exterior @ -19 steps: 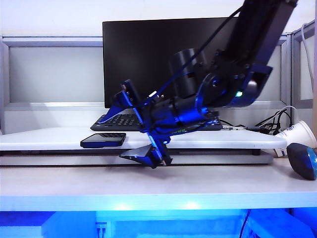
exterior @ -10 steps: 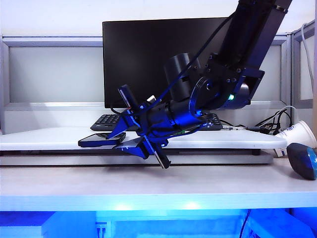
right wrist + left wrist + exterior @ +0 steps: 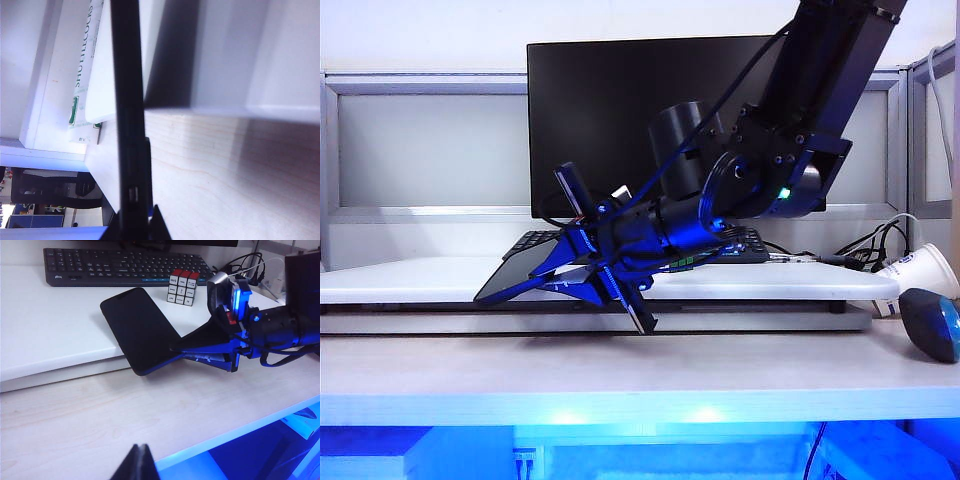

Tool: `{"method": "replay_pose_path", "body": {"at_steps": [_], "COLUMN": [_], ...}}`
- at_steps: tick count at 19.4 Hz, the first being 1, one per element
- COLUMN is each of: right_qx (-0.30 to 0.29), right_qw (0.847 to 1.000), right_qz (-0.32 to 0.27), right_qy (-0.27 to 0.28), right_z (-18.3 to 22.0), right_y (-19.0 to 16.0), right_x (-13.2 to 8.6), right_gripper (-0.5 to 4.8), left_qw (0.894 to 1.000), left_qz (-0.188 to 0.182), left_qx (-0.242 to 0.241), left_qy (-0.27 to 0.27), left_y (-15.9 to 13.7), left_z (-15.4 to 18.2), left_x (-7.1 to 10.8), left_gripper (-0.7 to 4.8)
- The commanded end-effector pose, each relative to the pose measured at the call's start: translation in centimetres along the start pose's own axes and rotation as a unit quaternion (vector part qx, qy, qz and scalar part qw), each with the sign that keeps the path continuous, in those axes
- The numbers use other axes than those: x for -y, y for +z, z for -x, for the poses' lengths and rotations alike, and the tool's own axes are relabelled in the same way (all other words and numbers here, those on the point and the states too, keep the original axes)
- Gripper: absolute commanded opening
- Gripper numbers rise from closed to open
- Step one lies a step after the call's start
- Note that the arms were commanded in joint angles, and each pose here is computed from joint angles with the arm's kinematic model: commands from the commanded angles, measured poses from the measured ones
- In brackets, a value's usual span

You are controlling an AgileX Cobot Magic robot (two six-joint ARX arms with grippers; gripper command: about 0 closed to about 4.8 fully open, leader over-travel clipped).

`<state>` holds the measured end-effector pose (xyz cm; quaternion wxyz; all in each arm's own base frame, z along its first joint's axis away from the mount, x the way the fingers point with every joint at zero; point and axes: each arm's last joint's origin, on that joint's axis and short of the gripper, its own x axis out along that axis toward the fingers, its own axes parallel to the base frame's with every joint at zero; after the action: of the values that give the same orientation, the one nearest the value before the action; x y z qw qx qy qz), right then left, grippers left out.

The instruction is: Put the phone on top of the Rubik's Cube.

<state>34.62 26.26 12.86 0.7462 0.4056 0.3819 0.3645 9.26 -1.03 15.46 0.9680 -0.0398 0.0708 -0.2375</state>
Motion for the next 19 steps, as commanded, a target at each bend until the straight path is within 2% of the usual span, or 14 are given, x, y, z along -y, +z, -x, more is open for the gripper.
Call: {"method": "replay_pose_path", "body": {"at_steps": [1, 11, 19], "right_qx": [0.014, 0.031, 0.051], "right_qw": [1.000, 0.998, 0.993], "right_qz": [0.014, 0.035, 0.087], "right_qy": [0.019, 0.046, 0.065], "right_z": [0.1, 1.1, 3.1], "right_y": [0.3, 1.2, 2.4], "right_x": [-0.7, -3.1, -6.5], "right_gripper": [-0.09, -0.09, -0.09], "left_qw": [1.000, 1.000, 1.000], "left_qz": [-0.001, -0.001, -0.001], "left_qx": [-0.006, -0.006, -0.006], "left_qy": [-0.014, -0.014, -0.014], "left_y": [0.0, 0.0, 0.0], "left_z": [-0.1, -0.1, -0.1], "left_x": [0.2, 0.2, 0.2], "left_gripper": [-0.05, -0.05, -0.05]}}
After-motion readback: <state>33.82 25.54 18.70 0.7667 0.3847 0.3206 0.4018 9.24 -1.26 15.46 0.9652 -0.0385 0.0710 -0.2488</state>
